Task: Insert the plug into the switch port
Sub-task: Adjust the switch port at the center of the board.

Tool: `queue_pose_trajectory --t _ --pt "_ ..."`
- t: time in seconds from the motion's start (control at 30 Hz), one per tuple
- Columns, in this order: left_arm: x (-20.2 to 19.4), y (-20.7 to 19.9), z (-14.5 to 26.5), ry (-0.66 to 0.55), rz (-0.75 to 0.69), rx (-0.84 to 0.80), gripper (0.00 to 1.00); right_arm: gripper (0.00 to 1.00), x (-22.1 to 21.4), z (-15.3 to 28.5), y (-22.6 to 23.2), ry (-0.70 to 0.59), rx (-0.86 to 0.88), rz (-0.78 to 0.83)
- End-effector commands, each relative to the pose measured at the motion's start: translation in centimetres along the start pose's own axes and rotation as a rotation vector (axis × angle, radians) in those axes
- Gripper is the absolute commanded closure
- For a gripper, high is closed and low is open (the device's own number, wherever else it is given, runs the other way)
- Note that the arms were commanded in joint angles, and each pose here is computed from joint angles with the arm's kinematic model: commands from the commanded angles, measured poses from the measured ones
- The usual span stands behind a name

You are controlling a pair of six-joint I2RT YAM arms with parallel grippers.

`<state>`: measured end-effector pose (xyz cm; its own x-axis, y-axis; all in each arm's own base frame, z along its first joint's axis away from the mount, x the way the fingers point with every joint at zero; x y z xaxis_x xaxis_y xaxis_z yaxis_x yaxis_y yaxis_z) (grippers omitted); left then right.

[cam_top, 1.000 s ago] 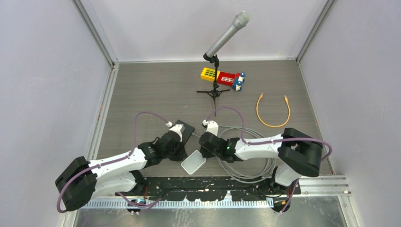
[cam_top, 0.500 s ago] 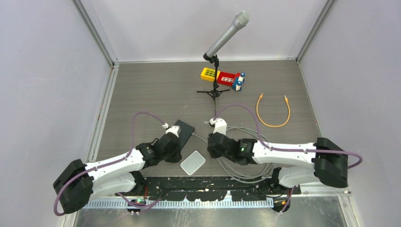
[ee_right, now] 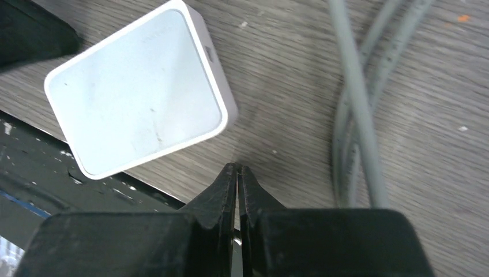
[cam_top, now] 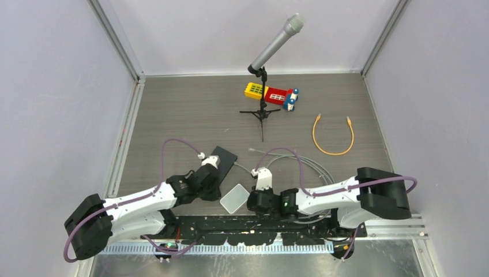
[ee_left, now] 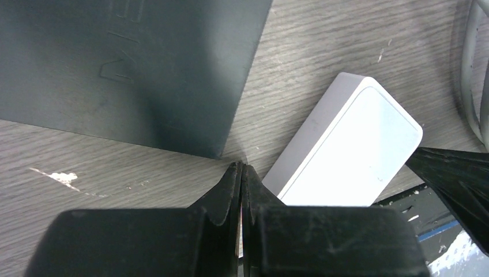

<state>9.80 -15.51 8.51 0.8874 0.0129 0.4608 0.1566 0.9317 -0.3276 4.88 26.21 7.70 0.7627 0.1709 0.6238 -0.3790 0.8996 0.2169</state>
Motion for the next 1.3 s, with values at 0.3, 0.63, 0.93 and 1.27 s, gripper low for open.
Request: queue_pose_trajectory --t 0.3,0.63,0.93,1.27 --pt "-0.3 -1.5 -0.8 -0.011 0.019 -0.041 1.0 0.89 3.5 -3.3 3.7 -0.056 0.149 -0.144" --pt "2.3 -3.3 -3.6 -0.015 -0.058 0.077 1.0 0.89 7.1 -6.1 3.4 -0.038 0.138 -0.121" --pt "6.2 -0.1 -5.0 0.016 0.019 0.249 1.0 0.89 10.8 -9.3 3.8 -0.027 0.173 -0.142" --pt "5.7 0.0 -6.3 0.112 -0.026 0.197 1.0 0.89 11.1 -10.0 4.6 -0.006 0.214 -0.13"
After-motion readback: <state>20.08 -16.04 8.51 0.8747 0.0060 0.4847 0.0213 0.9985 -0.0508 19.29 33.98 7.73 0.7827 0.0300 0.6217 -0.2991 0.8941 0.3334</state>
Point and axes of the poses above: each gripper's point midway between its finger pads, its own z axis back along the fingers, its own y axis along the line the jaws close on, x = y × z, the point moved 8 cm from there along z, back along the fingers, and after that the axes turned 2 degrees about z, right-handed, at the moved point
